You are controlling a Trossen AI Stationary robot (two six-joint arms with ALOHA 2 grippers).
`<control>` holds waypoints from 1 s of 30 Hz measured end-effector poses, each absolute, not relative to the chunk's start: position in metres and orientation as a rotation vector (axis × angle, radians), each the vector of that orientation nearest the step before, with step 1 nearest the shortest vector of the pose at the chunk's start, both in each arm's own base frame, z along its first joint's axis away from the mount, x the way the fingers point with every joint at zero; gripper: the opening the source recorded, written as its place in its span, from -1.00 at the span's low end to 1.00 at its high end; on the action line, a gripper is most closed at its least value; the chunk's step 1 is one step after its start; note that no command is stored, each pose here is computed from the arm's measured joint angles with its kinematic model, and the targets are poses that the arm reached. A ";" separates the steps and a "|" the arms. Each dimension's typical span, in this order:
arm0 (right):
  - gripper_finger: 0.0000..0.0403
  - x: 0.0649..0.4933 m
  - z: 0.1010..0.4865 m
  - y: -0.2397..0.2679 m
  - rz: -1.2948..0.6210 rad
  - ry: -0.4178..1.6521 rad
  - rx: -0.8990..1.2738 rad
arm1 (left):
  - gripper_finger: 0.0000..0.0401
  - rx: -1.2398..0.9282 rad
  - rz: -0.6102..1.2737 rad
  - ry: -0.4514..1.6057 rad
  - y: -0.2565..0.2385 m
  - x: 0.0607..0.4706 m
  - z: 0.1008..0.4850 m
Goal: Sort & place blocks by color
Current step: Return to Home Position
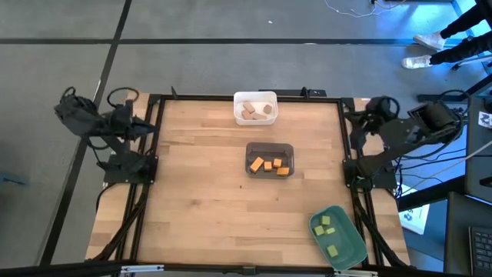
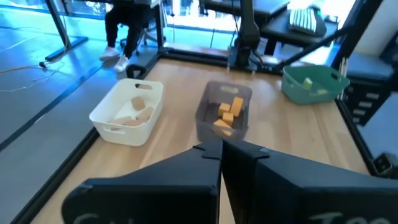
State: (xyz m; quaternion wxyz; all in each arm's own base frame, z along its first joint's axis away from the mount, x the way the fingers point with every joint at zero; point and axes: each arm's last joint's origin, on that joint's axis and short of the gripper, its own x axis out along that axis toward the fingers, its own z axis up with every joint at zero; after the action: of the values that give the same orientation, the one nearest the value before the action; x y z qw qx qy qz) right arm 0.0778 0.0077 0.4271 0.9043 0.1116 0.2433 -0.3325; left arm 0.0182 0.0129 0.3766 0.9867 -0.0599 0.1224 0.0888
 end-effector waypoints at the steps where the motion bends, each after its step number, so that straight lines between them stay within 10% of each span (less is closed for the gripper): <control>1: -1.00 0.071 0.421 0.005 -0.688 0.476 0.245 | -1.00 -0.130 0.181 0.231 0.016 0.014 0.376; 30: -1.00 0.008 0.298 -0.021 -0.514 -0.041 0.420 | -1.00 -0.248 0.079 0.031 0.027 0.000 0.311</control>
State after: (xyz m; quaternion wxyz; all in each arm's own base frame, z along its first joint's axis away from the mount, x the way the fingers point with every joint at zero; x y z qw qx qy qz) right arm 0.0081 -0.0209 0.2982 0.9451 0.2064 -0.0201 -0.2524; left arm -0.0002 0.0274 0.3110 0.9914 -0.1238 0.0155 0.0391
